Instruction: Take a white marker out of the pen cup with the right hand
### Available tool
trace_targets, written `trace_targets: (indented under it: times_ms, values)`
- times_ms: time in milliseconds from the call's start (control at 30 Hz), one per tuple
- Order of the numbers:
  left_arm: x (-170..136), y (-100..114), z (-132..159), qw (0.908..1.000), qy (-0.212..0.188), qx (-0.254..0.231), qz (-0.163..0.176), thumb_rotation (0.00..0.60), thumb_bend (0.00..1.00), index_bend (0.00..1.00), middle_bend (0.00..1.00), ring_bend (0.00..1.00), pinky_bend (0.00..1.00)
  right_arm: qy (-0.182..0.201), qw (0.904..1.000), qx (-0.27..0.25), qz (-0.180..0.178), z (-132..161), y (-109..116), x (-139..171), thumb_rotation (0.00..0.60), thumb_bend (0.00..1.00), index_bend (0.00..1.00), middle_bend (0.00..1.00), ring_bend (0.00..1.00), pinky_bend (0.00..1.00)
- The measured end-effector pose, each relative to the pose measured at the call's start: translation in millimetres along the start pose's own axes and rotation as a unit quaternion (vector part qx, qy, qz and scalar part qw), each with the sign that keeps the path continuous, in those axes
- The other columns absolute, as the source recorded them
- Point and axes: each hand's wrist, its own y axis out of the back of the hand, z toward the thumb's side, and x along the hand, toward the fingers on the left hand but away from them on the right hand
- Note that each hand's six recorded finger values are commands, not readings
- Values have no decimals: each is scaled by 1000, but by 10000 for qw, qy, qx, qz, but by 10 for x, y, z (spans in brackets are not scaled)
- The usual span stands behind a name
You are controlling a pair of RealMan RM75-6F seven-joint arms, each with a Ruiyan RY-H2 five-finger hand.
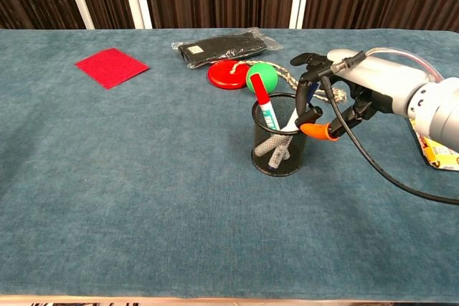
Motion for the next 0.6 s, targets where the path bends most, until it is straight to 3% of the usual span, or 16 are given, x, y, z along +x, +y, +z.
trace_targets:
  times_ms: [367,600]
  values:
    - [1,0,-1,10000,8,-7,-3,600,542,158,0,0,16,29,9999,-129,15,38,46,2,600,475,585,0,9,174]
    - [-1,3,-3,10000,15,-19,1,600,542,159,0,0,16,135,9997,-191,-105,120,194,47,600,475,585,0,9,174]
